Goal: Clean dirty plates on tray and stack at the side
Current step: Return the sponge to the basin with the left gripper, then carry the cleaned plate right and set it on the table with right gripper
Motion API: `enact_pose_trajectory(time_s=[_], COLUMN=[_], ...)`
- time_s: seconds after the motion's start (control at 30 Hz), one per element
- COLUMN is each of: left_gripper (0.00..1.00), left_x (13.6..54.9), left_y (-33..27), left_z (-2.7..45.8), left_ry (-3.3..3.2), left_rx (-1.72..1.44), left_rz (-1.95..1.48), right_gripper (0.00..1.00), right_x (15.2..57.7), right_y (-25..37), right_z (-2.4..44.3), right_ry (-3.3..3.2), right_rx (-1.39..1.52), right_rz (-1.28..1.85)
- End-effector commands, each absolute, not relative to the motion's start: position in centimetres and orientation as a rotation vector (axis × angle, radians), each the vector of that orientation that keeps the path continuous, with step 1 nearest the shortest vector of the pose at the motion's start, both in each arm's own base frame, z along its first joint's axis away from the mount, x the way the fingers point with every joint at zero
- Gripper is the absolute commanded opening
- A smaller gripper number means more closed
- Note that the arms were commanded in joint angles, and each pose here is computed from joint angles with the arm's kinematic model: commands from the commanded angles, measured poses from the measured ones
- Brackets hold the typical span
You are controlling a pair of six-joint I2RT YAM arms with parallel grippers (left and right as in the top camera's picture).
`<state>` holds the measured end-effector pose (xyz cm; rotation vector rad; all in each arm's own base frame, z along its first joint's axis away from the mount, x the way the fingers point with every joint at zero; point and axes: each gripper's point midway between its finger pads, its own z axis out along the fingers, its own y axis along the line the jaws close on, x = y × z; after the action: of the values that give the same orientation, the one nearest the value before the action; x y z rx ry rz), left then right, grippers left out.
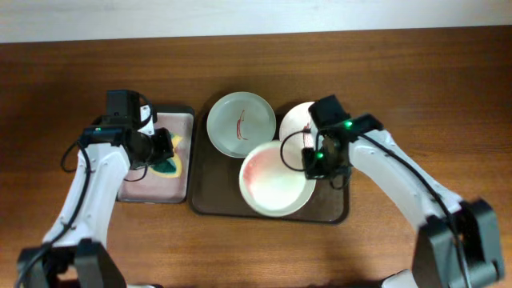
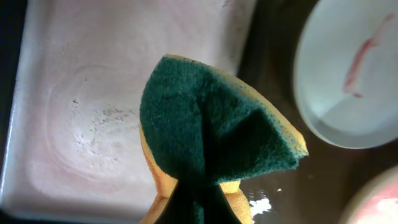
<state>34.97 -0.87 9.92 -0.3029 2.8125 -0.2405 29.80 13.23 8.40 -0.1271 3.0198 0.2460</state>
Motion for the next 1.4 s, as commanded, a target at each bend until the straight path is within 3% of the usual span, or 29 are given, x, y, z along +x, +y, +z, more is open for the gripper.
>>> enact_pose_trajectory(time_s=[0.0,0.27,0.8,0.97,1.17,1.23,1.37], left_gripper=[0.00,0.00,0.00,0.12,0.55,0.65,0.65], left_x=[35.3,35.7,37.4,37.8,38.2,38.2,38.4], left_y=[-0.3,0.2,0.6,0.7,0.7,0.7,0.7], left_z=[7.8,4.7,2.5,1.5,1.5,1.5,1.5], left_ry=[2.858,2.920,2.902,2.905,2.888,2.888,2.882], left_rx=[-0.223,-0.239,-0.240,-0.240,-0.238,-0.238,-0.237], left_rz=[-0.228,-0.197,-0.164,-0.164,-0.165,-0.165,-0.164], right_gripper=[0.04,0.04,0.04,0.04,0.04,0.04,0.04], right_x=[31.3,32.3,32.1,31.5,31.7,32.0,32.3], right_y=[10.4,9.7,15.8,16.2,16.6,16.2,13.1], right_z=[10.8,13.5,22.7,24.9,23.3,22.4,22.3], right_ry=[2.896,2.687,2.010,1.883,1.973,2.034,2.144], right_rx=[-0.117,-0.171,-0.324,-0.303,-0.280,-0.242,-0.036], right_rz=[-0.017,-0.390,-0.847,-0.927,-0.814,-0.750,-0.616])
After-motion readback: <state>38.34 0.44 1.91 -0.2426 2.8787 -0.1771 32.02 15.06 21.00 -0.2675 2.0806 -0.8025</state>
